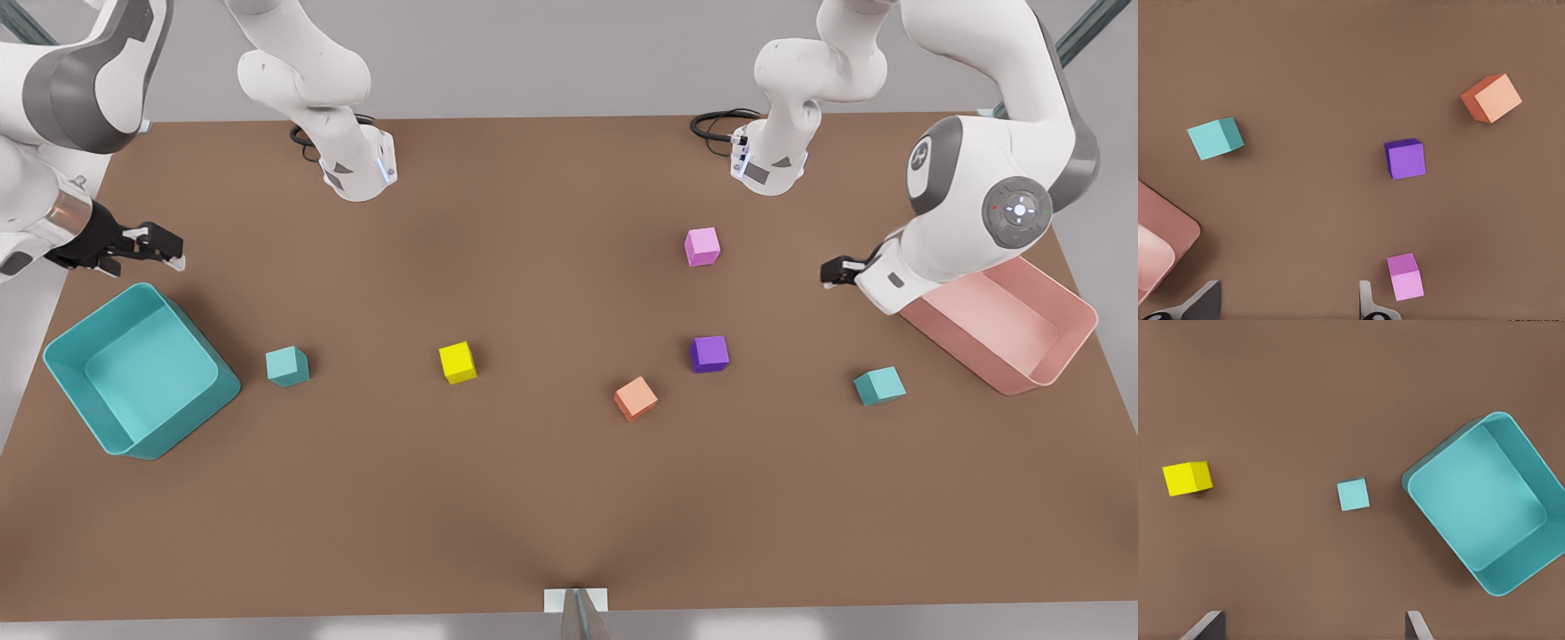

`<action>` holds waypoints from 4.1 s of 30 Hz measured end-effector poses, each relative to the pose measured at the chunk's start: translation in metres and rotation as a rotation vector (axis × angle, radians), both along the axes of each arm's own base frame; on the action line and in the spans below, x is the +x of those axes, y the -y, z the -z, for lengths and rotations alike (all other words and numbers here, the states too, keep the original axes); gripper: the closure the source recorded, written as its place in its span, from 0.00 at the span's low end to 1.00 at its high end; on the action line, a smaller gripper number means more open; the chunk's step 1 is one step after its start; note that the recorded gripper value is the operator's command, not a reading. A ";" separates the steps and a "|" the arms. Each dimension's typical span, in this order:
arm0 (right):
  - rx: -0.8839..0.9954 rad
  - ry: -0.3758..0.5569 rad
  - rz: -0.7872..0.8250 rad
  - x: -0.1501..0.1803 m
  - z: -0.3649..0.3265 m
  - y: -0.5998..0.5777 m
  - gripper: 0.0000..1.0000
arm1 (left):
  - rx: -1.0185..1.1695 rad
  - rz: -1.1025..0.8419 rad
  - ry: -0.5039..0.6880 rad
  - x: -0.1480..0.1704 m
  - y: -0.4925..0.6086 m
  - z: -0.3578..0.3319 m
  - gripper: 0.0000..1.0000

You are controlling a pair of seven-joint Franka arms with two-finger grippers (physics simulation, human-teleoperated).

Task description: Stack the two blue cubes on top of each other

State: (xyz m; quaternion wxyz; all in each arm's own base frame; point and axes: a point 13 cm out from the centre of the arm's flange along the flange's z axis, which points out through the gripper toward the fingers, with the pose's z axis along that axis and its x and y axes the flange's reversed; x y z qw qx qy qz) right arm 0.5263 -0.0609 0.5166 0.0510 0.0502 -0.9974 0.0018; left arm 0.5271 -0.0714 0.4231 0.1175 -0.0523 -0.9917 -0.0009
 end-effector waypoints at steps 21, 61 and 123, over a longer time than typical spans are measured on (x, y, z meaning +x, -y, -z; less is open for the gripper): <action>-0.044 -0.109 -0.076 0.018 0.323 -0.027 0.00 | 0.004 -0.012 -0.013 0.003 -0.005 0.009 0.00; 0.059 -0.210 -0.084 -0.016 0.471 0.025 0.00 | 0.018 -0.016 -0.074 -0.005 -0.006 0.022 0.00; -0.025 -0.043 0.423 0.019 0.010 -0.057 0.00 | 0.029 -0.429 0.022 0.085 -0.219 0.295 0.00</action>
